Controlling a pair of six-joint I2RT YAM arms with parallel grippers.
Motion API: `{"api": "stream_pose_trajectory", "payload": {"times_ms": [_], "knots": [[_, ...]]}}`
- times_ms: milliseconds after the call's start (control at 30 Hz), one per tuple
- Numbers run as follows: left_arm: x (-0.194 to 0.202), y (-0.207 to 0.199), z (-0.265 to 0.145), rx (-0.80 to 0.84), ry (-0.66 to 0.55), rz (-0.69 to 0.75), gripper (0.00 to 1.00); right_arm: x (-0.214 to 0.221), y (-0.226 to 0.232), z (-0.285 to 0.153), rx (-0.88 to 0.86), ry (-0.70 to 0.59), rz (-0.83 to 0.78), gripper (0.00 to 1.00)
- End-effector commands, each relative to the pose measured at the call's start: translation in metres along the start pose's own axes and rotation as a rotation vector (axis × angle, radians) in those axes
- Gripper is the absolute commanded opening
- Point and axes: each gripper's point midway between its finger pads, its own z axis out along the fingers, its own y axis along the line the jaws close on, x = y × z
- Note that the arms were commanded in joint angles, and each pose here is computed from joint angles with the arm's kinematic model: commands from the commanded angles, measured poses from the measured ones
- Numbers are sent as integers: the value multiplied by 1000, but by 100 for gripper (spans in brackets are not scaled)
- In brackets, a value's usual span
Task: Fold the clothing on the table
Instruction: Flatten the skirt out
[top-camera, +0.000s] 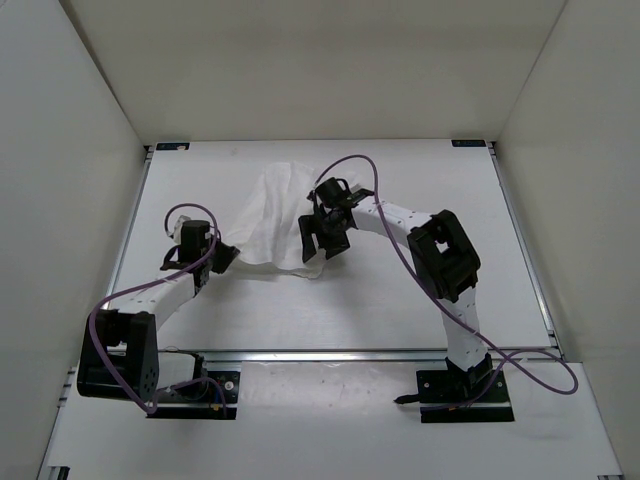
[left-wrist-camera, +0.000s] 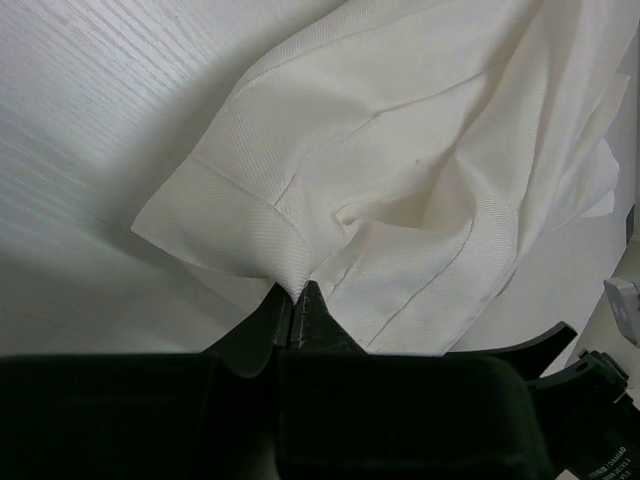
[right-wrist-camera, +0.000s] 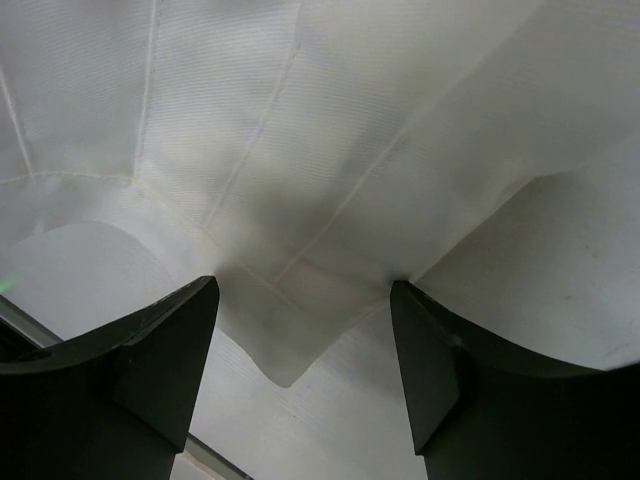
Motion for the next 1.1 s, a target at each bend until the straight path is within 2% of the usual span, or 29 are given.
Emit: {"api": "stream_pose_trajectory", "payload": {"times_ms": [0,100,167,200,233,267,300,367,600,733,767,800,900,967,1067], "knots": [[-11,-25,-6,85,-20,-31,0,3,-6,-7,19,8,11,70],[-16,-26,-6,87,-32,-42,0,3,-7,-5,25,13,-2,67],[-16,-25,-6,83,-33,-40,0,4,-5,-3,0,13,-3,46],[-16,-24,-6,84,-31,-42,0,5,-7,0,-1,25,5,40],[-14,-24,-5,83,-26,-45,0,4,-8,1,-1,25,4,23],[-13,-24,-6,83,-21,-48,0,10,-13,8,9,50,16,13],[-13,-24,-6,84,-22,-53,0,6,-10,6,5,43,-2,11],[-14,-28,-5,102,-27,-48,0,9,-14,11,4,61,9,2],[-8,-27,-4,108,-6,-61,0,0,-24,-2,34,27,11,0],[3,-31,-4,123,26,-56,0,4,-52,-34,68,-23,85,0],[8,-33,-4,129,37,-37,0,-5,-56,-51,74,-77,96,0],[10,-35,-4,128,42,-25,0,7,-76,-54,96,-66,144,0],[19,-43,-9,144,69,26,0,12,-105,-92,137,-141,198,0],[25,-48,-14,169,88,43,0,15,-116,-119,143,-198,208,0],[41,-42,-17,170,130,20,0,30,-132,-134,137,-246,230,0]]}}
